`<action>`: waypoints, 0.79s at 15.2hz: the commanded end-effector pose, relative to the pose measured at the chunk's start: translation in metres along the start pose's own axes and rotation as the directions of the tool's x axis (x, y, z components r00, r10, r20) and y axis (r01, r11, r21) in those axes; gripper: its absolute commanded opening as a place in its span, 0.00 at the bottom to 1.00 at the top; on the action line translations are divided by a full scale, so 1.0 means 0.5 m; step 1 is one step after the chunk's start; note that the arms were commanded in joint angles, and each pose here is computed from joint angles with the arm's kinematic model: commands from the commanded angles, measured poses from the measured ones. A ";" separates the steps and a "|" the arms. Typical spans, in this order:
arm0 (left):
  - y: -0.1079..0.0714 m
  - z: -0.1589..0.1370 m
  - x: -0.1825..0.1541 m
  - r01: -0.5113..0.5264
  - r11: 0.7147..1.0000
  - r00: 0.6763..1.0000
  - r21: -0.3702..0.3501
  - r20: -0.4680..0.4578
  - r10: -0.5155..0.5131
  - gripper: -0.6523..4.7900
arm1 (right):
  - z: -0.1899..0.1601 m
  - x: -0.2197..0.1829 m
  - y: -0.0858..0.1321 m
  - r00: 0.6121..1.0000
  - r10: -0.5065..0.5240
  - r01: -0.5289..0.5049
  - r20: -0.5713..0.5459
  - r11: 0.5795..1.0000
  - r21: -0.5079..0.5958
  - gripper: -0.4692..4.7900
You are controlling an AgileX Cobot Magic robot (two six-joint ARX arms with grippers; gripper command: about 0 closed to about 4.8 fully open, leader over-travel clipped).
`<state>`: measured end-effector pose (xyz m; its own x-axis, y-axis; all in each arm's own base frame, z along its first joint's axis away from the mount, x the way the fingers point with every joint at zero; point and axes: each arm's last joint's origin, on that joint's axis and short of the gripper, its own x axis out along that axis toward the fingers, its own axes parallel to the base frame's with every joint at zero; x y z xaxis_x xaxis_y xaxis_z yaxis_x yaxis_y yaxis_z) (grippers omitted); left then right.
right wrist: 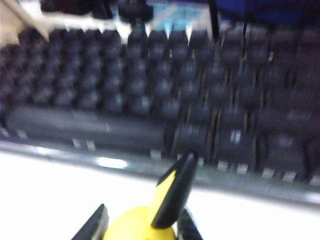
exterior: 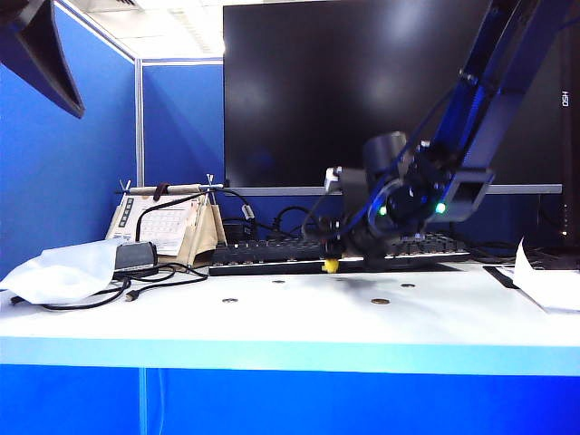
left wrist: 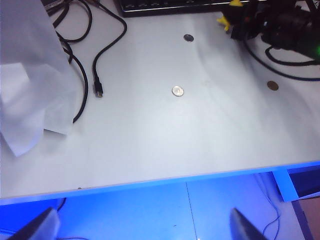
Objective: Pick up the doll and place it on the similarly colored coin.
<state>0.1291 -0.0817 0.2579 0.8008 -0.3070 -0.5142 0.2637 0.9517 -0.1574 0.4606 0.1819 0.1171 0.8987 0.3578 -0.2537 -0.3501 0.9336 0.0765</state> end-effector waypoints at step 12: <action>0.003 0.012 -0.001 -0.096 0.995 0.992 0.004 0.078 0.096 1.00 | 0.070 -0.156 0.008 1.000 0.027 -0.027 0.006 0.998 0.060 0.18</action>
<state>0.1312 -0.0802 0.2601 0.8434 -0.2339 -0.4837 0.2078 0.9722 -0.1079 0.4033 0.1597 0.1621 0.8797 0.3749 -0.2925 -0.3499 0.9269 0.1359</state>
